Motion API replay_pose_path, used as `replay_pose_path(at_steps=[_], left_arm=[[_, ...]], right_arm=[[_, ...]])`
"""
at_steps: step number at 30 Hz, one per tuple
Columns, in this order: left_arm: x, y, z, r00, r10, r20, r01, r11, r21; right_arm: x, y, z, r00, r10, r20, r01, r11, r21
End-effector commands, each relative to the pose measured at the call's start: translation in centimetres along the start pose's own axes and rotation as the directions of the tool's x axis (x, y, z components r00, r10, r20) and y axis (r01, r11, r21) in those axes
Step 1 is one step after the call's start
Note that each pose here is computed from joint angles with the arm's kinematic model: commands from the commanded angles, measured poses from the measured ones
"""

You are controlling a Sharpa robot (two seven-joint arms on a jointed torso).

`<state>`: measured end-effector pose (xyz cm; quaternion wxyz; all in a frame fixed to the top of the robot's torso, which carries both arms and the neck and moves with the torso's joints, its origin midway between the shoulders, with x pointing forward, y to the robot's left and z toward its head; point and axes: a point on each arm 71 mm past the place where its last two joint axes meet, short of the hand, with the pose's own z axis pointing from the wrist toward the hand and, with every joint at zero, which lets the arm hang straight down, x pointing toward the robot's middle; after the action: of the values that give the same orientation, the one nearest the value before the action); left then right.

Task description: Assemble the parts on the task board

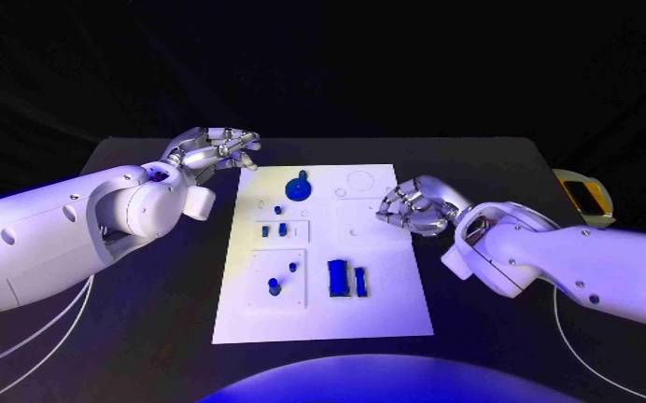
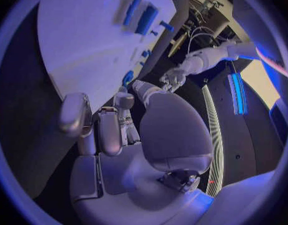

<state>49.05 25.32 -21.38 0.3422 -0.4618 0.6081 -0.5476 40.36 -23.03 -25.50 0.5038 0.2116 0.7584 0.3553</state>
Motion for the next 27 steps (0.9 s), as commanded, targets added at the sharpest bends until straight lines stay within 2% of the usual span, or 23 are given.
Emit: replay_pose_path(at_steps=[1,7,14,19,24,25,27], left_arm=[[0.01,-0.28,0.38,1.0,-0.025,0.016,0.024,0.997,0.072],[-0.62,0.08,1.42,0.994,-0.072,0.085,0.061,0.99,0.126],[-1.71,0.63,3.22,0.975,-0.088,0.204,0.052,0.983,0.174],[-2.16,1.01,4.22,0.962,-0.081,0.26,0.033,0.982,0.186],[-2.09,1.51,4.9,0.959,-0.079,0.273,0.028,0.982,0.186],[-1.91,1.65,4.9,0.968,-0.064,0.242,0.028,0.988,0.149],[-1.83,1.66,4.87,0.968,-0.063,0.243,0.027,0.988,0.149]], right_arm=[[-2.3,-0.3,1.7,0.943,0.322,0.087,-0.314,0.945,-0.092],[-4.8,-1.4,5.7,0.865,0.481,0.147,-0.463,0.875,-0.137],[-6.5,-2.5,9.3,0.81,0.558,0.183,-0.531,0.829,-0.176],[-7.0,-2.9,10.6,0.79,0.584,0.186,-0.554,0.81,-0.19],[-6.9,-3.3,11.3,0.782,0.6,0.166,-0.571,0.798,-0.194],[-7.2,-3.5,11.2,0.811,0.537,0.231,-0.516,0.843,-0.151],[-7.1,-3.5,11.1,0.81,0.539,0.232,-0.517,0.842,-0.152]])
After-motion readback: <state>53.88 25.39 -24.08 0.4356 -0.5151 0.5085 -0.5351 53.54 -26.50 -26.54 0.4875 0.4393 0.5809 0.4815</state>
